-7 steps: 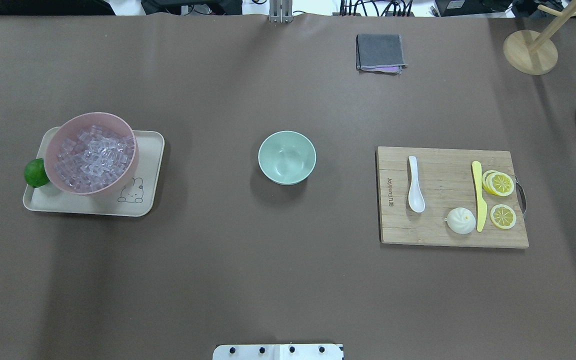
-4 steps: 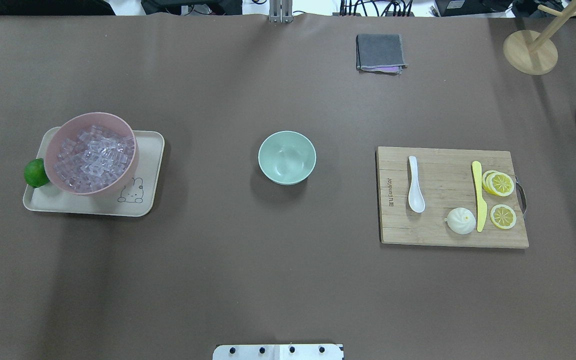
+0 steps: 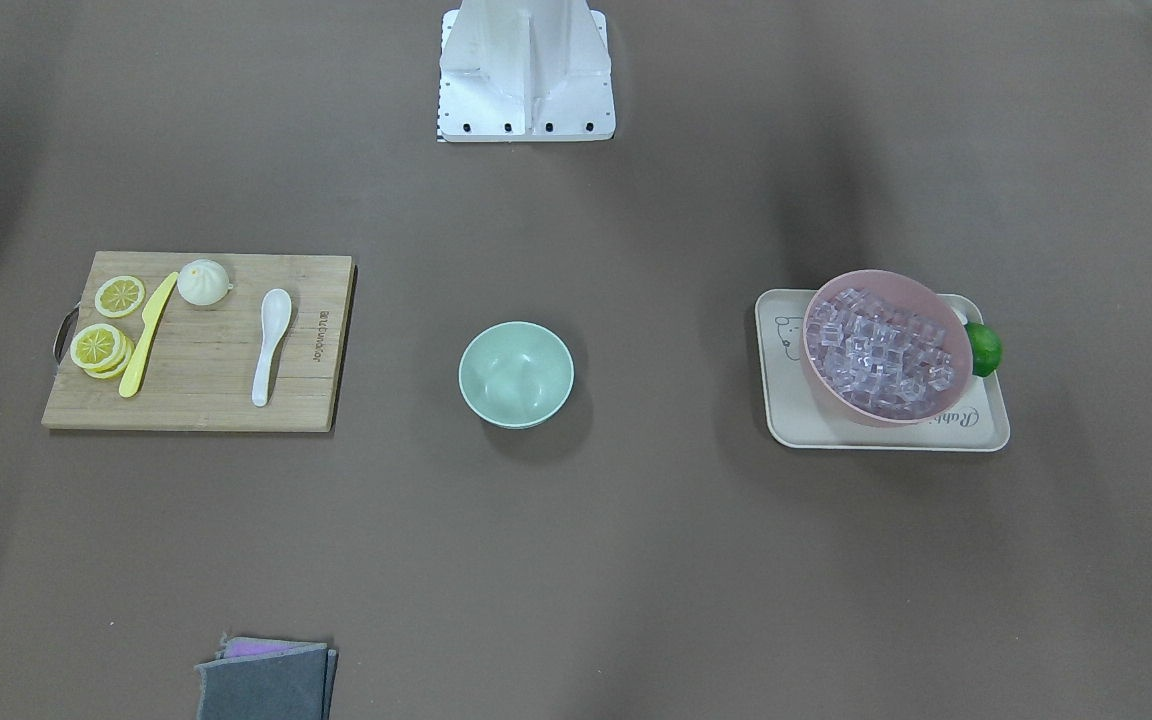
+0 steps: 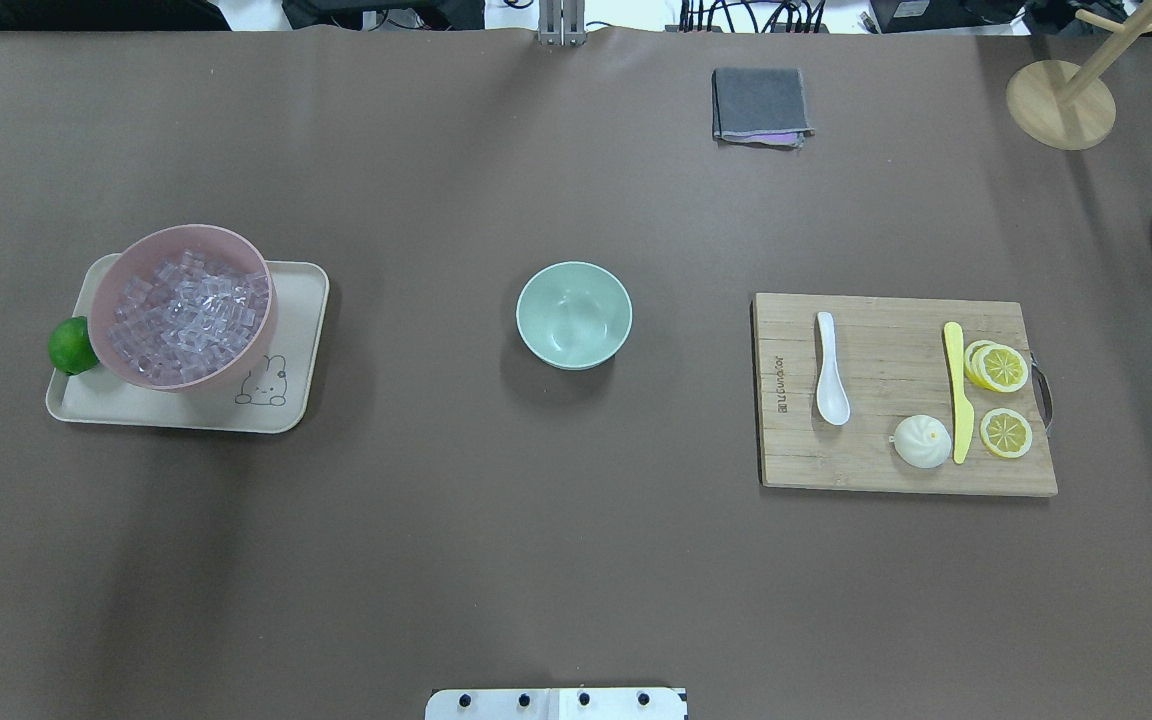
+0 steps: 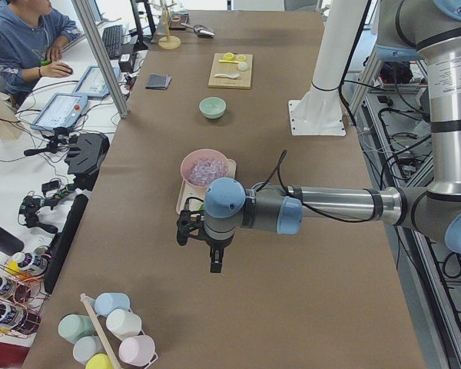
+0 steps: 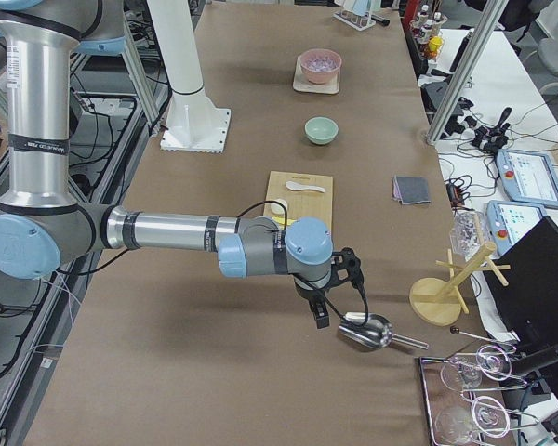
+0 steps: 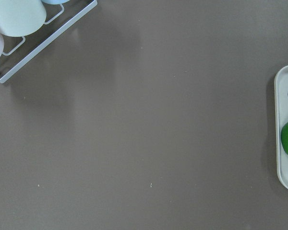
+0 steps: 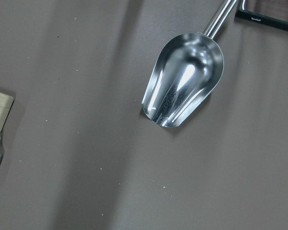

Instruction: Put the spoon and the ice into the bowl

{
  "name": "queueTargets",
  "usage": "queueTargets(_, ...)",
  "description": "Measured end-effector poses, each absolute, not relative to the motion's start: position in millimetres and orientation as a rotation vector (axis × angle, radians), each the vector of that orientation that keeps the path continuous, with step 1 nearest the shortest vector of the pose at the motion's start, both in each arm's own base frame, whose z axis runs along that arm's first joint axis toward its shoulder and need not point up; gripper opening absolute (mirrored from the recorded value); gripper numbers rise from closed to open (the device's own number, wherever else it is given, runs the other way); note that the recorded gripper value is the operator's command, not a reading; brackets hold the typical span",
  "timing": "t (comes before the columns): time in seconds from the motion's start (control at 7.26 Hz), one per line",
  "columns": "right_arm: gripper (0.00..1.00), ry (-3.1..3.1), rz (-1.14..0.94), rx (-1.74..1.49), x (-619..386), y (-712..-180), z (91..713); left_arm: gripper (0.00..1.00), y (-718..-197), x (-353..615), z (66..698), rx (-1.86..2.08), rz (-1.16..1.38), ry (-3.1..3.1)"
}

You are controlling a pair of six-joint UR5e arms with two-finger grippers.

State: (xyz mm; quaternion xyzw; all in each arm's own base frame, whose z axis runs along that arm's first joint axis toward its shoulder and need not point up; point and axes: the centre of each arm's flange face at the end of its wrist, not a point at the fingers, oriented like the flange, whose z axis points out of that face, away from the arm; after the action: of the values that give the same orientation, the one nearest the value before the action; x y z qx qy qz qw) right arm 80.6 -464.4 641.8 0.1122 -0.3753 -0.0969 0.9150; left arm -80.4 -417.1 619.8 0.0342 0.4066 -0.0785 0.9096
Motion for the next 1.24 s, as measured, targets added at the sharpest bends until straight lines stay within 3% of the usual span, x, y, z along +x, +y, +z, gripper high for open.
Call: queueTargets(1.24,1.0,-0.801,-0.142,0.228,78.6,-472.4,630.8,0.98,-407.2,-79.0,622.8,0.053,-0.217,0.855)
